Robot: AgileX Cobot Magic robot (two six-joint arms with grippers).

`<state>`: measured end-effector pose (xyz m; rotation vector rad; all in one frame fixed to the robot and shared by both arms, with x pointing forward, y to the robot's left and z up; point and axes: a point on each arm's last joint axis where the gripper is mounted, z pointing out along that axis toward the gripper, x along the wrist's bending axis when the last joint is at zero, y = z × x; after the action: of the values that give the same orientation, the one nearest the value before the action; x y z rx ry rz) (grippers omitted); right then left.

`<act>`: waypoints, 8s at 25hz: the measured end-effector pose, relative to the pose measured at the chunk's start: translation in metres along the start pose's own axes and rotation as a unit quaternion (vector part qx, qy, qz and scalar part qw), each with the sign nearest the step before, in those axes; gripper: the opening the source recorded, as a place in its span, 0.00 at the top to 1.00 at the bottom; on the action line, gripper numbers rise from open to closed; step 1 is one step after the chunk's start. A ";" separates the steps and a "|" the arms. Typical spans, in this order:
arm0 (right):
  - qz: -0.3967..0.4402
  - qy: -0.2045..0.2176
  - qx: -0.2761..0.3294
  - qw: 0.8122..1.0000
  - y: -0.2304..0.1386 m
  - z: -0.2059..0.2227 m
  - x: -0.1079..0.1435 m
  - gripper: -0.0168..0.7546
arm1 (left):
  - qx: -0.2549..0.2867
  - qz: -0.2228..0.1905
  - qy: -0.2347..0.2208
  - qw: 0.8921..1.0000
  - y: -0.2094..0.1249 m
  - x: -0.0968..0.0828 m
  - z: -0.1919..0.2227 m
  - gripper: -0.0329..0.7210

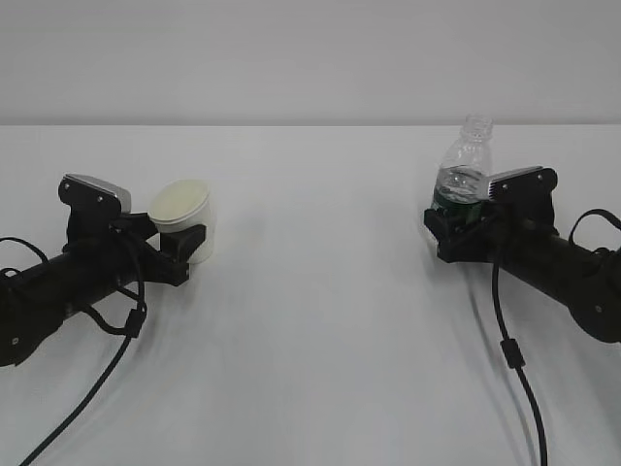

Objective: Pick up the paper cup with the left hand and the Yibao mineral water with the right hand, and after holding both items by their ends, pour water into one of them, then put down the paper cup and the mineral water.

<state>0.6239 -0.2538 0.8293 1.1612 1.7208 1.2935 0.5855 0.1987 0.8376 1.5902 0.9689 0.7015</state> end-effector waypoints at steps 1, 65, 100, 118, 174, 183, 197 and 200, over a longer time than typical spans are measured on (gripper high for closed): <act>0.000 0.000 0.000 1.000 0.000 0.000 0.000 0.27 | 0.000 0.000 0.000 1.000 0.000 0.000 0.000 0.33; -0.331 0.161 0.067 0.927 0.105 -0.052 0.026 0.34 | 0.021 0.069 -0.335 0.939 0.063 -0.104 0.018 0.37; -0.569 0.129 0.138 0.800 0.124 -0.054 0.036 0.34 | 0.038 0.106 -0.376 0.920 0.067 -0.118 0.019 0.38; -0.626 0.139 0.134 0.756 0.127 -0.053 0.035 0.34 | 0.047 0.108 -0.386 0.915 0.065 -0.119 0.017 0.38; -0.719 0.153 0.117 0.667 0.137 -0.049 0.049 0.34 | 0.070 0.104 -0.388 0.913 0.062 -0.134 0.018 0.38; -0.732 0.151 0.117 0.654 0.138 -0.049 0.048 0.34 | 0.067 0.102 -0.390 0.912 0.063 -0.134 0.018 0.38; -0.749 0.143 0.113 0.636 0.145 -0.047 0.046 0.34 | 0.056 0.100 -0.407 0.906 0.064 -0.137 0.016 0.38; -0.754 0.145 0.112 0.630 0.145 -0.047 0.046 0.34 | 0.057 0.102 -0.409 0.905 0.064 -0.137 0.016 0.38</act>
<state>0.6010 -0.2119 0.9816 -0.6237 2.1296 0.1158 0.5457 0.0672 0.9027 1.8624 0.2211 0.0596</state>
